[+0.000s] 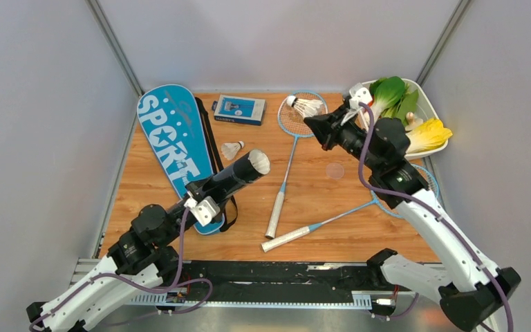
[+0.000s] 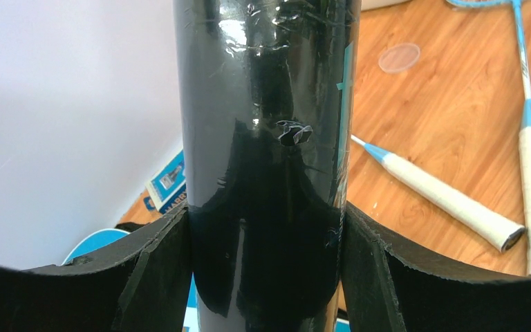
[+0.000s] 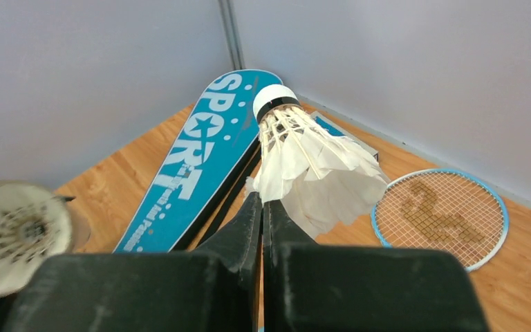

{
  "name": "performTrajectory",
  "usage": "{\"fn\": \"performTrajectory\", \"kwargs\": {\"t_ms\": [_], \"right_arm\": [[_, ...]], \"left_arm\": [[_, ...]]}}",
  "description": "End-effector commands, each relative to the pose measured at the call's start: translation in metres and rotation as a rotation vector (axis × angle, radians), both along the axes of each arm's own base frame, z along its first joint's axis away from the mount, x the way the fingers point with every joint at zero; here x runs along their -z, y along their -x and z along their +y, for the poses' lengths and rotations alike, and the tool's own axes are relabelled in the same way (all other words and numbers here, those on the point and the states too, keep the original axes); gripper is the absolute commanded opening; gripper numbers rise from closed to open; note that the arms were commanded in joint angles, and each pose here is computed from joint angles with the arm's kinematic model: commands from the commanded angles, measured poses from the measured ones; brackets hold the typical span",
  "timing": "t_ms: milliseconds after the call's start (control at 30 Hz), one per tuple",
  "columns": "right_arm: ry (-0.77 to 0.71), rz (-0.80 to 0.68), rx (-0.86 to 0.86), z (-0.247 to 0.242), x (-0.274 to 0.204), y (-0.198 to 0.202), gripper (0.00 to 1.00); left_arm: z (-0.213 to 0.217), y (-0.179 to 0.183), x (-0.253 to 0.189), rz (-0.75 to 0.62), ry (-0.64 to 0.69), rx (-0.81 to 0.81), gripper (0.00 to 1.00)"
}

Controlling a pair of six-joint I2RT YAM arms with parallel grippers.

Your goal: Pack up the badminton gear

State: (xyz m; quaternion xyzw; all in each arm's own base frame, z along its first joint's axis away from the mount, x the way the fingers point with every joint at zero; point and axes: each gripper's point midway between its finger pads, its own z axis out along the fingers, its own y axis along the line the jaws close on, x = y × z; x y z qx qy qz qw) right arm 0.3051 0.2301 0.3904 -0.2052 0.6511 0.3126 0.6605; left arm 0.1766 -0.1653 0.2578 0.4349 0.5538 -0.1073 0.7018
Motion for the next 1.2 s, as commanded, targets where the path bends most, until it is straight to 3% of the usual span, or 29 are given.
{"fn": "performTrajectory", "kwargs": {"t_ms": [0, 433, 633, 1167], "right_arm": [[0.106, -0.019, -0.122, -0.007, -0.001, 0.044, 0.0], [0.242, -0.028, -0.373, -0.017, 0.008, 0.125, 0.0], [0.317, 0.037, -0.439, -0.019, 0.033, 0.139, 0.0], [0.334, 0.083, -0.621, 0.01, 0.045, 0.16, 0.0]], "left_arm": [[-0.002, 0.003, -0.019, -0.043, -0.006, 0.024, 0.56], [-0.01, 0.003, -0.006, -0.002, -0.11, 0.067, 0.55], [-0.015, 0.004, -0.005, 0.01, -0.148, 0.091, 0.55], [-0.021, 0.01, -0.004, 0.02, -0.233, 0.161, 0.55]]}}
